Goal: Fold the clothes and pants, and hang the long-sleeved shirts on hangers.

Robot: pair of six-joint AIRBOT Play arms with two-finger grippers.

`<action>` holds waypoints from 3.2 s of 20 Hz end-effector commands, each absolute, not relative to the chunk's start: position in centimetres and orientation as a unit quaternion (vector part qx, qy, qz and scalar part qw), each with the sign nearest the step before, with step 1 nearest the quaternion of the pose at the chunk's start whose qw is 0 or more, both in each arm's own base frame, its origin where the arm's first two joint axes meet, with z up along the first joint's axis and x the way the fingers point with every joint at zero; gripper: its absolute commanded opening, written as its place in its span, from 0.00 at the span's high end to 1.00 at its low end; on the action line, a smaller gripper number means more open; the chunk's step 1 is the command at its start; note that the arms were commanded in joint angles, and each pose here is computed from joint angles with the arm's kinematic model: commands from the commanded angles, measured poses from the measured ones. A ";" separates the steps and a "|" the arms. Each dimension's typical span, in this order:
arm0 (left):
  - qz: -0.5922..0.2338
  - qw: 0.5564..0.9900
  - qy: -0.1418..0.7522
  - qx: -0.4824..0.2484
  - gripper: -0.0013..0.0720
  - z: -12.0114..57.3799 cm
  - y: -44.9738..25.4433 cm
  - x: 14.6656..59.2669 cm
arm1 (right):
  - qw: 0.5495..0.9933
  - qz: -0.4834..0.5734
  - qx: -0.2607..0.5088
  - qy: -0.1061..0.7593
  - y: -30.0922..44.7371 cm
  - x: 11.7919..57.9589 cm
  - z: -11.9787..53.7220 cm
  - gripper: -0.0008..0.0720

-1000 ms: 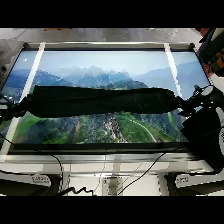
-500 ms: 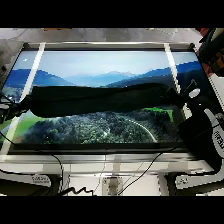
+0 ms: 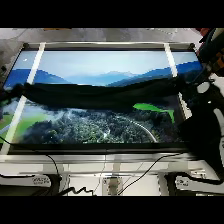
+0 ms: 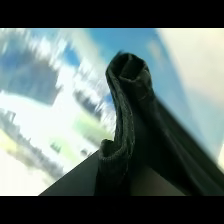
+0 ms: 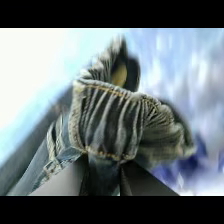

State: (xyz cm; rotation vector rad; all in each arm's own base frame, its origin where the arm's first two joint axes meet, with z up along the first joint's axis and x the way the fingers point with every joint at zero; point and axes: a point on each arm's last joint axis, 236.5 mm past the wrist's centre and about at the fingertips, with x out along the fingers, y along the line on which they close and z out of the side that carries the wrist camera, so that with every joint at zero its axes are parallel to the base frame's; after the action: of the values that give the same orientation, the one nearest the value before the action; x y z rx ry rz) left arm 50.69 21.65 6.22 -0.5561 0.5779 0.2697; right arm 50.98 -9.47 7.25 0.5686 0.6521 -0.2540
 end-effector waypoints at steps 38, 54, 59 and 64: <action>0.080 0.893 0.435 -0.086 0.93 10.5 15.2 35.6 | 0.839 0.127 0.202 0.490 9.2 41.5 5.6 0.92; -0.238 0.912 0.257 -0.212 0.93 24.5 -7.2 36.6 | 0.750 0.411 0.180 0.486 55.8 29.7 -1.1 0.92; -0.250 0.909 0.260 -0.209 0.93 24.5 -8.1 36.4 | 0.733 0.456 0.143 0.484 58.6 26.1 -0.3 0.92; -0.250 0.909 0.260 -0.209 0.93 24.5 -8.1 36.4 | 0.761 0.409 0.019 0.504 49.4 33.2 -2.1 0.92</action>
State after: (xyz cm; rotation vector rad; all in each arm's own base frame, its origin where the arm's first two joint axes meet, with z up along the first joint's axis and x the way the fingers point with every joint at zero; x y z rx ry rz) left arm 36.48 -7.99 24.50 -0.4334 0.5340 -0.5111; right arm 30.01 54.17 -1.20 0.1834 1.0689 0.9499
